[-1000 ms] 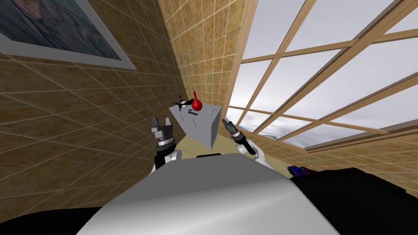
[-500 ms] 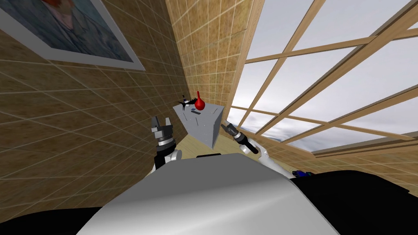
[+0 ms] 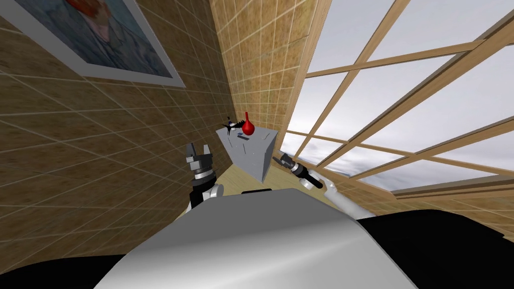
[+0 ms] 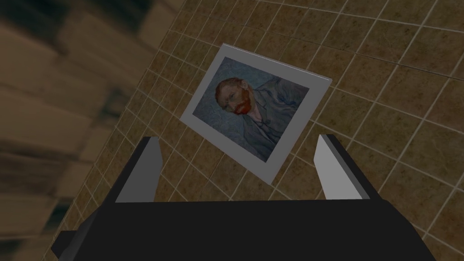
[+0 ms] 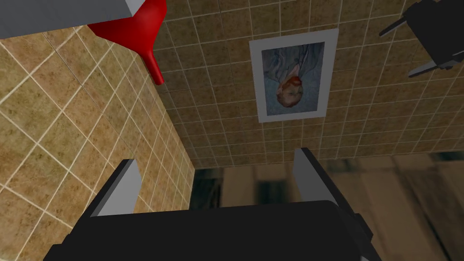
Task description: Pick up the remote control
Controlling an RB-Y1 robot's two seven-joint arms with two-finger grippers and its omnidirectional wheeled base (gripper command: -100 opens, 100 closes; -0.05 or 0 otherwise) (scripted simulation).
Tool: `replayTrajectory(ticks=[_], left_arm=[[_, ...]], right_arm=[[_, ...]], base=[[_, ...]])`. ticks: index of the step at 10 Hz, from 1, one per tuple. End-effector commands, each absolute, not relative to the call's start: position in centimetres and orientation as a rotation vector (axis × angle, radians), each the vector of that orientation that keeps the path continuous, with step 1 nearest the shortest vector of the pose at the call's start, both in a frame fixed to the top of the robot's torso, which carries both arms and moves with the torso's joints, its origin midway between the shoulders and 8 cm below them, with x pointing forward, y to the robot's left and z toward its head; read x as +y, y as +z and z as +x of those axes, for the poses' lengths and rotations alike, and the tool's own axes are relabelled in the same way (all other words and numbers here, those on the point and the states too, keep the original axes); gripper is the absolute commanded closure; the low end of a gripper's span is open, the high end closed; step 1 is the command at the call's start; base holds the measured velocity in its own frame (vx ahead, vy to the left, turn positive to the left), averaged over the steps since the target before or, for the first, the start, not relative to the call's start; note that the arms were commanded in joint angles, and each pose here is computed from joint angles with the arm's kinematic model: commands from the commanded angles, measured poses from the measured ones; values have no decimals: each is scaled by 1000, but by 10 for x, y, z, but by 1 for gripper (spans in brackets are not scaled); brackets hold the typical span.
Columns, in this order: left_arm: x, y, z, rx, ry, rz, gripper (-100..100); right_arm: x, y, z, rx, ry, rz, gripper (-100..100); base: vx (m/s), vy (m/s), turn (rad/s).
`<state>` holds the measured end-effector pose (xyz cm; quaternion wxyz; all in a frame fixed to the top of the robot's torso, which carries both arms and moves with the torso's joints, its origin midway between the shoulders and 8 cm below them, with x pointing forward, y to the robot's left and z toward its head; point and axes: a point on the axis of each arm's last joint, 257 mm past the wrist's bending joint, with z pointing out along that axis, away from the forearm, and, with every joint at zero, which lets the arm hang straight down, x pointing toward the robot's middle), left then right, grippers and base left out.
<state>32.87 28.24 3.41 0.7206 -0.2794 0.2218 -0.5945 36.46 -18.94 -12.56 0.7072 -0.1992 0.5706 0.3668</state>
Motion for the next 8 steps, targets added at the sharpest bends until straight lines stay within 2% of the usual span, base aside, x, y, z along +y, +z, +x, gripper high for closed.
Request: replayTrajectory(ticks=[1, 8], left_arm=[[282, 34, 329, 490, -1314, -617, 0], [282, 34, 329, 490, -1314, -617, 0]], right_arm=[[-199, -138, 363, 1296, 771, -508, -100], [-240, -178, 356, 1395, 616, -730, -100]], base=[[-17, 22, 85], [-4, 18, 64]])
